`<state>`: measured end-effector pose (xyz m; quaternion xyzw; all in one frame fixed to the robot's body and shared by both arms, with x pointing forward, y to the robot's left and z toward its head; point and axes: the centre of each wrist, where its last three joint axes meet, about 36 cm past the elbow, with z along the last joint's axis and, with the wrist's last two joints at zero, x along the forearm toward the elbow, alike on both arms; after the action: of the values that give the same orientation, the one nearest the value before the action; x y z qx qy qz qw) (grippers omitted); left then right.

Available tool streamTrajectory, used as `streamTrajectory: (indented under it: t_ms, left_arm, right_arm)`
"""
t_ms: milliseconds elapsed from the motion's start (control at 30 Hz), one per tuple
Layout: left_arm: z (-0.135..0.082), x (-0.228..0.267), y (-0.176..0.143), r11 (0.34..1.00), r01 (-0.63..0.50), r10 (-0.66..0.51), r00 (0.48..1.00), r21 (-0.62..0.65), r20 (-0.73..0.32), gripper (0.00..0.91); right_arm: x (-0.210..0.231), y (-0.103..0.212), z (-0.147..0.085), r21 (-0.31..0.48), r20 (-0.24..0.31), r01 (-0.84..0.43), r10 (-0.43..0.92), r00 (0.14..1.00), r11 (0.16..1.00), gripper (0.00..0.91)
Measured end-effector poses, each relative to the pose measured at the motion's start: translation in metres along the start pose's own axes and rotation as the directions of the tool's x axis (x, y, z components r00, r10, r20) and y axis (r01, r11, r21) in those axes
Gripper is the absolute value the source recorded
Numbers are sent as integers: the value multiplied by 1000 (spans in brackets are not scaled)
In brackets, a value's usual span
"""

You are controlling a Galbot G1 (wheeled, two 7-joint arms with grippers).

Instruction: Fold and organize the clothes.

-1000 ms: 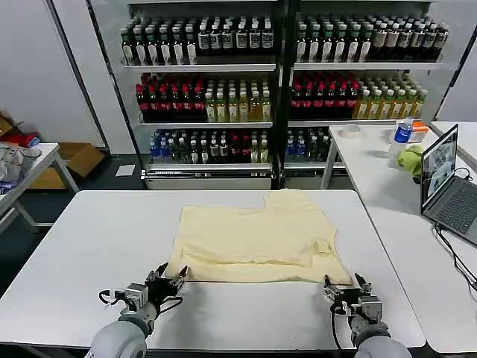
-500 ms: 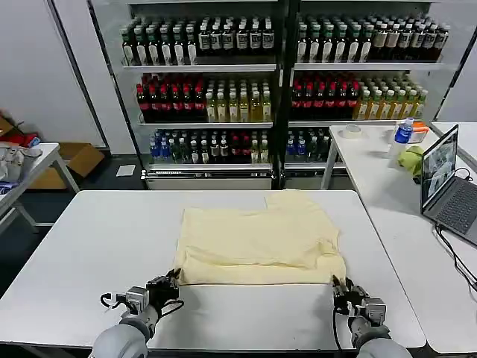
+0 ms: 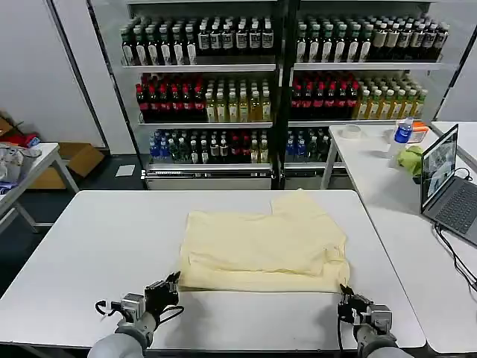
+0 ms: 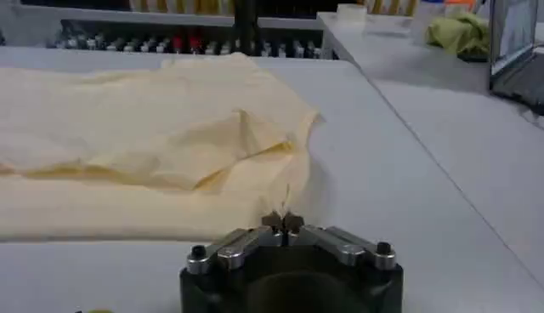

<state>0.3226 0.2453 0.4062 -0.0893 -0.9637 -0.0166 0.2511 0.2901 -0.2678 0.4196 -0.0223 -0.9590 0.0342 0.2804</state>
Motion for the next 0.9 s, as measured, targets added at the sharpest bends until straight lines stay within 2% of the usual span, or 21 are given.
streamTrajectory:
  t_ms: [267, 667, 700, 733, 767, 800, 900]
  left_arm:
    - [3, 36, -5, 1000, -10, 10, 1000, -16, -11, 10]
    - [9, 71, 1, 999, -1, -3, 998, -47, -67, 10]
    - [10, 73, 2, 999, 3, -6, 997, -49, -72, 10]
    - [11, 74, 2, 999, 4, -8, 997, -49, -75, 10]
    - [11, 76, 2, 999, 5, -9, 997, -50, -77, 10]
    - [11, 78, 2, 999, 6, -10, 997, -51, -80, 10]
    - [11, 83, 2, 998, 9, -14, 996, -58, -84, 10]
  right_arm:
    - [38, -1, 6, 31, -14, 2, -1, 1000, 1000, 0]
    - [75, -1, 13, 80, -79, 25, -19, 997, 997, 0]
    - [77, -1, 14, 85, -82, 27, -20, 996, 996, 40]
    - [79, -1, 14, 89, -85, 28, -21, 996, 996, 141]
    - [81, 0, 14, 94, -87, 30, -22, 996, 995, 584]
    - [83, 0, 14, 99, -90, 33, -24, 996, 995, 887]
    - [88, 0, 14, 112, -93, 35, -25, 995, 993, 907]
